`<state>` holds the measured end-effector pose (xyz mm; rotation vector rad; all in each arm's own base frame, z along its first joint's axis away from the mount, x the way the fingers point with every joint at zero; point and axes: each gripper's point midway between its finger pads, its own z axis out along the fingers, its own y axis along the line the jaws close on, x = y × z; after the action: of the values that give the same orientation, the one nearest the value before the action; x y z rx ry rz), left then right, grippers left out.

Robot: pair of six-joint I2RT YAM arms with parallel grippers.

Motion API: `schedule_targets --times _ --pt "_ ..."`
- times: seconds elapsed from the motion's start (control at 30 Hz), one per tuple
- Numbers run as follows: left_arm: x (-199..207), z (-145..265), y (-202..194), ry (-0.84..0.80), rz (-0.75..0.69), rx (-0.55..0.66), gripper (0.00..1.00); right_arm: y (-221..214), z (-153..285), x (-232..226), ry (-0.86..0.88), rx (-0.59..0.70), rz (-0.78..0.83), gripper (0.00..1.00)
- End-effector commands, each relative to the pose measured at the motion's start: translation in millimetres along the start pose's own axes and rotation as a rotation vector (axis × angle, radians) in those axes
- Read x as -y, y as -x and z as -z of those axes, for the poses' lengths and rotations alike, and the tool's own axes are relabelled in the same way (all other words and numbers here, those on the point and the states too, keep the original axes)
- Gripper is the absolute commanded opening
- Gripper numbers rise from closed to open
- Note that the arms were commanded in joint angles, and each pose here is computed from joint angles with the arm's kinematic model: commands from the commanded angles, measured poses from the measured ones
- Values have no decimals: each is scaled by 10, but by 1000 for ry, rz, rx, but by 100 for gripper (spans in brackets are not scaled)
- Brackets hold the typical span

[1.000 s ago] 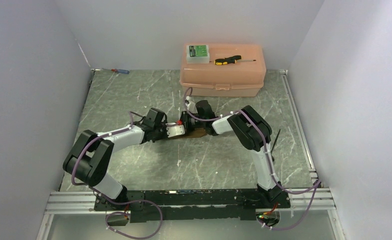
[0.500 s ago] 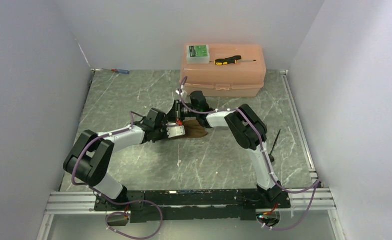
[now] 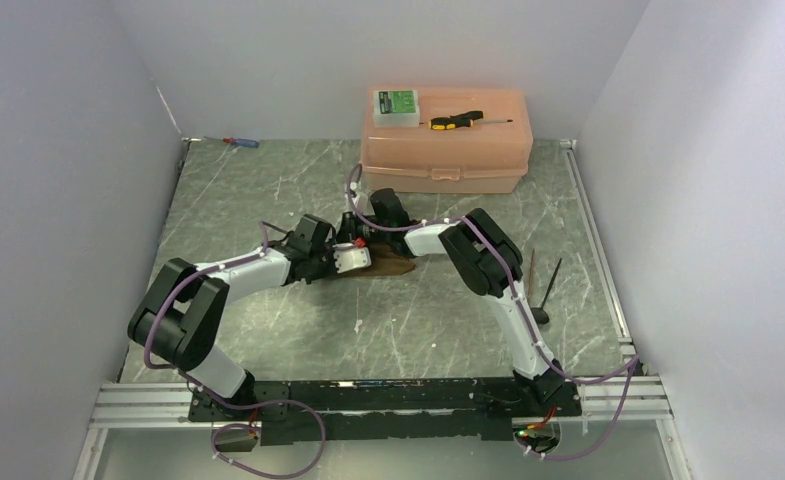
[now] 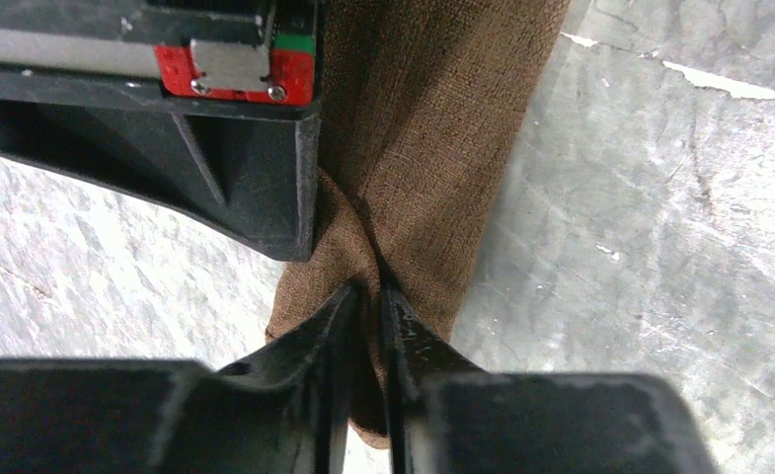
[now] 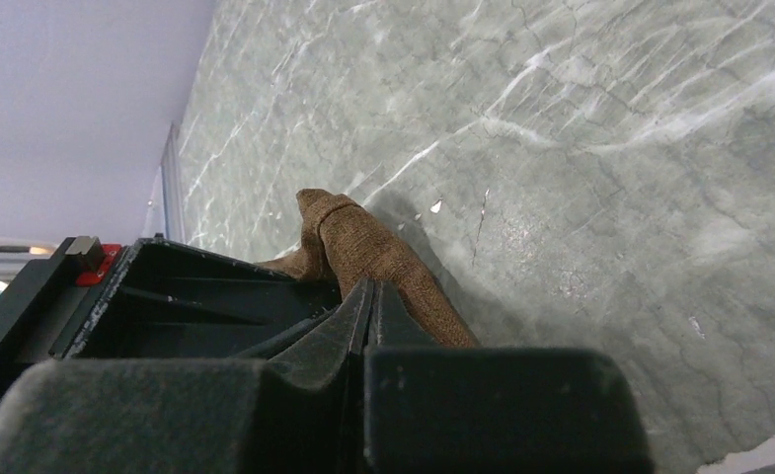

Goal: Fold the napkin into a case and place the utensils inside
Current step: Grasp the top corner of the smaller rectangle folded napkin from the folded napkin.

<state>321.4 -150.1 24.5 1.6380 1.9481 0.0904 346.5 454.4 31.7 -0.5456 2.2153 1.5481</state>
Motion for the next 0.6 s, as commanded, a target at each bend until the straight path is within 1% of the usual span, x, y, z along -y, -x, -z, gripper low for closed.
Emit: schedule_targets --times 0.0,0.03,0.07,0.1,0.13,0.17,0.2,0.23,0.27,0.37,0.43,0.47,0.57 --pt "486 8 -239 -185 54 -97 30 -252 24 310 -132 -65 5 0" --pt "455 51 -201 -190 65 -99 40 -289 19 353 -143 -72 6 0" --pt "416 97 -153 -192 76 -98 45 -338 12 394 -153 -82 6 0" --pt "402 169 -111 -211 85 -100 46 -384 5 426 -160 -90 7 0" --pt "330 238 -17 -214 91 -77 60 -434 5 465 -169 -98 5 0" --pt "289 309 46 -219 94 -59 67 -479 3 491 -173 -104 4 0" --pt "257 377 99 -226 98 -44 68 -519 4 515 -177 -108 3 0" --pt "230 445 150 -231 96 -28 89 -542 10 539 -182 -108 2 0" --pt "202 511 193 -232 92 -17 95 -570 14 558 -188 -110 2 0" --pt "61 767 320 -216 77 34 95 -612 36 579 -190 -106 7 0" --pt "-90 921 312 -207 82 56 95 -624 48 568 -190 -103 18 0" --pt "-183 979 288 -206 94 52 95 -627 55 577 -195 -104 25 0" --pt "-531 1072 67 -218 208 -44 95 -638 71 586 -204 -110 41 0"
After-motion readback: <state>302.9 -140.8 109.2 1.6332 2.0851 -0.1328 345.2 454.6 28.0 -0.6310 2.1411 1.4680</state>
